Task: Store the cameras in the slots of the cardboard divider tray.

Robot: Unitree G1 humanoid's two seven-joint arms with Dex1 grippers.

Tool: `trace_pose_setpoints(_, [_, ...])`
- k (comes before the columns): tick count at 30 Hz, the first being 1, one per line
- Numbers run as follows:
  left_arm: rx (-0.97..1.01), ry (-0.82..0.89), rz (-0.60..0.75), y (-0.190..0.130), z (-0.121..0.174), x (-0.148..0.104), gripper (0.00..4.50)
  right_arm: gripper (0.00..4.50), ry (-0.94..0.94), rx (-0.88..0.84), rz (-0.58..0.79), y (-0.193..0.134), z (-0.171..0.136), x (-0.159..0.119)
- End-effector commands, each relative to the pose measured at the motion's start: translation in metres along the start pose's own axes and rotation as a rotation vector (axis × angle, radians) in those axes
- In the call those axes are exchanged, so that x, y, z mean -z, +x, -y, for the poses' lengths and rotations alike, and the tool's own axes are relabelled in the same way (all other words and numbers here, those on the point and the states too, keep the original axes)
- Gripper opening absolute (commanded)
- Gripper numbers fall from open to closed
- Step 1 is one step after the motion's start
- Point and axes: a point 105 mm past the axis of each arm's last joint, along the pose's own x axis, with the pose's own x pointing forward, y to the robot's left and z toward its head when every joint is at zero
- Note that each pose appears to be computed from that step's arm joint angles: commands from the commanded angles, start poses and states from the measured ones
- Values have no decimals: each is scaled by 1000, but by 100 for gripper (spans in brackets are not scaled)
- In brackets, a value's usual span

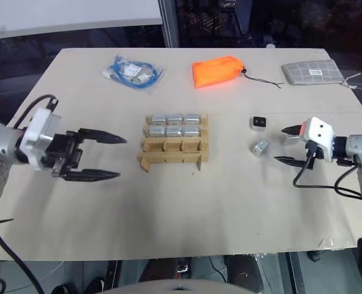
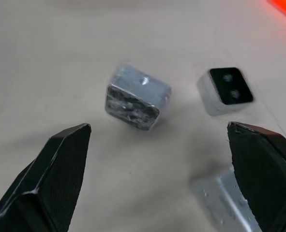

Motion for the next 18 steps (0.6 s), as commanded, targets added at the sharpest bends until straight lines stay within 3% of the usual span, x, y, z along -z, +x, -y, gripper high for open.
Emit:
trace_pose_setpoints(1, [-34,64,5,-4,-8,-10,381,450,-157,-113,-101,2,9,-6])
trace_pose_setpoints(10, [-58,60,24,-6,-1,-13,381,450,-452,-349,-250,30,15,-18])
trace_pose_setpoints(18, [-101,47,29,-11,7,-14,381,450,-638,-405,-284,48,18,-33])
